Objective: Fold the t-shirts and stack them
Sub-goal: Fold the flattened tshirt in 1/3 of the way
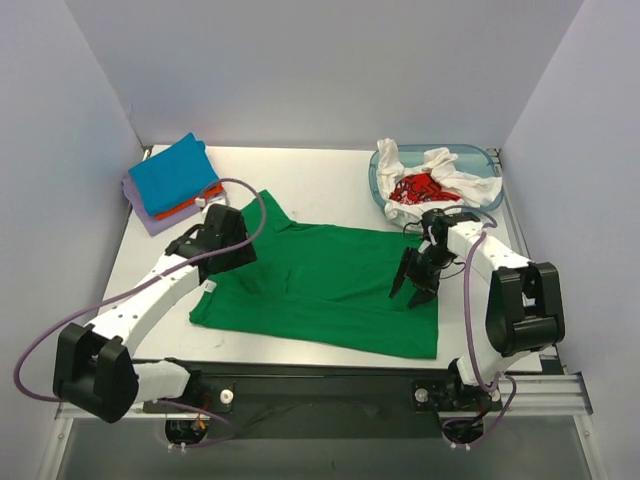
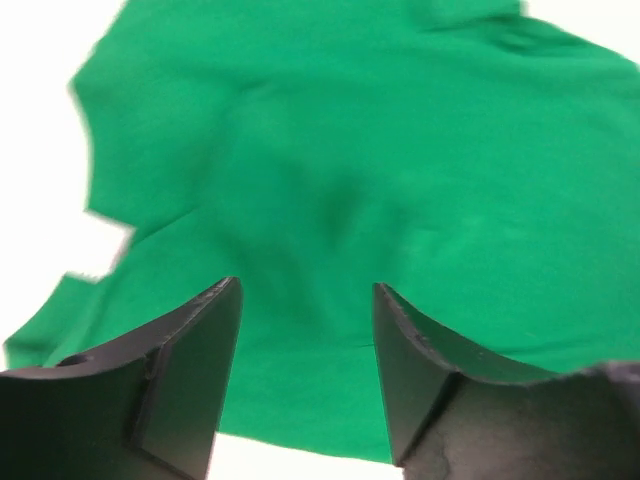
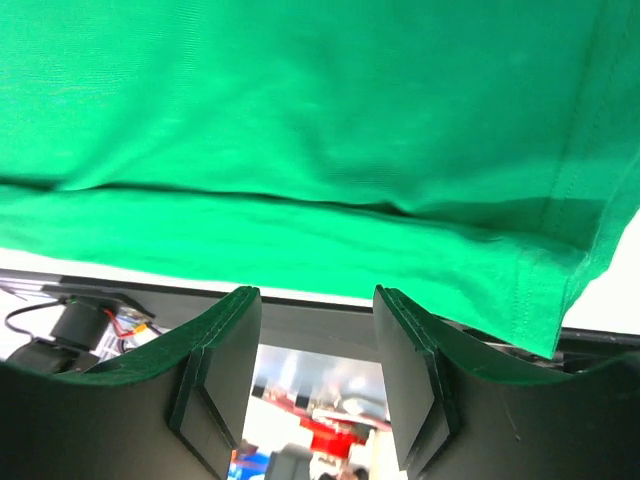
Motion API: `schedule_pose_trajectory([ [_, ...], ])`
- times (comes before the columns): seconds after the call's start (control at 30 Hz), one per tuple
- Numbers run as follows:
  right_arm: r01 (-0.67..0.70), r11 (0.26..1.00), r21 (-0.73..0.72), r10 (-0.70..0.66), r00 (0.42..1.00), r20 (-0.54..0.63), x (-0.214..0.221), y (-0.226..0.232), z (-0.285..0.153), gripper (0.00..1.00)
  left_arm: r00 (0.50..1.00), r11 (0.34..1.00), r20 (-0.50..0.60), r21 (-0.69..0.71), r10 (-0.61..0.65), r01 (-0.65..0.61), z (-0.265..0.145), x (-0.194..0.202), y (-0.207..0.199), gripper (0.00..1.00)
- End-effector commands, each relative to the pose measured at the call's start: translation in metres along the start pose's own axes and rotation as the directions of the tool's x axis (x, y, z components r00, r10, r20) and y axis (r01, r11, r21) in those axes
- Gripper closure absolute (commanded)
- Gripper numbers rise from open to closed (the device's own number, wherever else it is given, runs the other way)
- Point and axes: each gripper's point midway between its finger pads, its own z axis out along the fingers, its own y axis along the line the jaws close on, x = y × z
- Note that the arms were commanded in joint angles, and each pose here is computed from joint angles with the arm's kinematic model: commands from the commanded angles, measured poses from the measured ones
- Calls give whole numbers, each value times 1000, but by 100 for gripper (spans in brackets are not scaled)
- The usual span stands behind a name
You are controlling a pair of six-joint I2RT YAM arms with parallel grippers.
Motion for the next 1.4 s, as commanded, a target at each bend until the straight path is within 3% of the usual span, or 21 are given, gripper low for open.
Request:
schedule_pose_trajectory([
  [0.0, 32, 999, 9, -32, 999, 26, 3, 6, -27, 51, 994, 992, 30, 67, 105, -107, 11, -12, -46, 36],
  [0.2, 58, 998, -4, -57, 991, 122, -13, 16, -48, 51, 963, 958, -48, 128, 265, -257, 35, 12, -109, 51],
  [0.5, 66, 998, -9, -64, 989, 131, -13, 13, -50, 51, 934, 948, -167, 81, 316, -307, 63, 48, -106, 56],
  [1.17, 59, 998, -15, -57, 992, 115, -9, 10, -44, 51, 914, 938, -210, 88, 346, -335, 94, 70, -103, 59],
  [1.33, 58, 998, -17, -55, 991, 121, -9, 11, -45, 51, 912, 936, -210, 69, 353, -346, 95, 69, -100, 69],
  [1.37, 59, 998, -16, -56, 991, 120, -10, 10, -45, 51, 912, 936, -208, 68, 352, -346, 94, 68, -100, 75],
])
